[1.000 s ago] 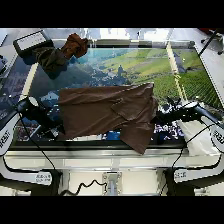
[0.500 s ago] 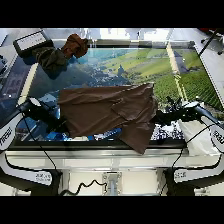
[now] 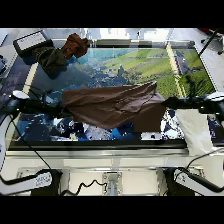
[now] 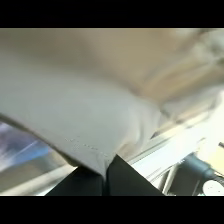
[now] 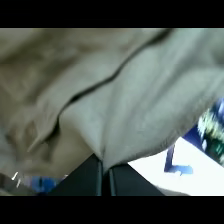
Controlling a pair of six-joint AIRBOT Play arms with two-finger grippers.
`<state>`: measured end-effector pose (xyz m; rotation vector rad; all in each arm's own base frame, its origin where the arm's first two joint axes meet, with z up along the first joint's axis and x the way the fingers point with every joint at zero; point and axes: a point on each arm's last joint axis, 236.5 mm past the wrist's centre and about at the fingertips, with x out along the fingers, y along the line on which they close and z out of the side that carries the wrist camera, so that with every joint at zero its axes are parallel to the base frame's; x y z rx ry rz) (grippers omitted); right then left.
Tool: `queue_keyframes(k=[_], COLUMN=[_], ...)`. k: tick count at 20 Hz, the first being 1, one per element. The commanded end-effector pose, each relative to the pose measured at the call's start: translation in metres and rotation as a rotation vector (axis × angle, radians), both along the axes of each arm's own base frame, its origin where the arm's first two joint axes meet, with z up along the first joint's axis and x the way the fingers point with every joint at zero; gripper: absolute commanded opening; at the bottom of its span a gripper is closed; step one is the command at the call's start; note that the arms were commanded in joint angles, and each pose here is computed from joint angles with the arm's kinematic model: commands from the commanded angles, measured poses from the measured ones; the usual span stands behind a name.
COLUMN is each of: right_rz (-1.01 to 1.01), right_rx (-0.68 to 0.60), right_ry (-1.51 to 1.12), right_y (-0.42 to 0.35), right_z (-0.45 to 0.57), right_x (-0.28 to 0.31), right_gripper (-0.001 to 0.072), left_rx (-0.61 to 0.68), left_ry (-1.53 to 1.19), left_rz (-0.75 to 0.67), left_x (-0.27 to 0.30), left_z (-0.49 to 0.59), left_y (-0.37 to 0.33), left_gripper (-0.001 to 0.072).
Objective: Fold the shirts.
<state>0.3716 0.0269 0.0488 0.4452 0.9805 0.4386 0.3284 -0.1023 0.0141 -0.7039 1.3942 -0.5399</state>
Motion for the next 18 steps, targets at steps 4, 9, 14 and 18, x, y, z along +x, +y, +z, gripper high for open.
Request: queue_keyframes(k=[4, 9, 14, 18], right_rz=[-0.142, -0.109, -0.066, -0.060], right_rx=[-0.111, -0.268, -0.270, -0.343], right_ry=[-0.687, -1.053, -1.109, -1.185], right_y=[-0.013, 0.038, 0.064, 0.071], right_z=[0.253, 0.389, 0.419, 0.443], right_x=[-0.047, -0.123, -0.151, -0.167], right_gripper=[0.0033, 0.0032, 0.0033, 0.0033], left_rx=[0.222, 0.743, 0.633, 0.577], left_ry=[-0.944, -1.153, -1.152, -1.407], left_rz=[0.122, 0.437, 0.390, 0.458], left_x=[-0.011, -0.094, -0.093, -0.090], left_z=[0.294, 0.410, 0.407, 0.471], left_y=[0.009, 0.104, 0.079, 0.072], left_gripper=[0.0011, 0.0009, 0.0009, 0.0008])
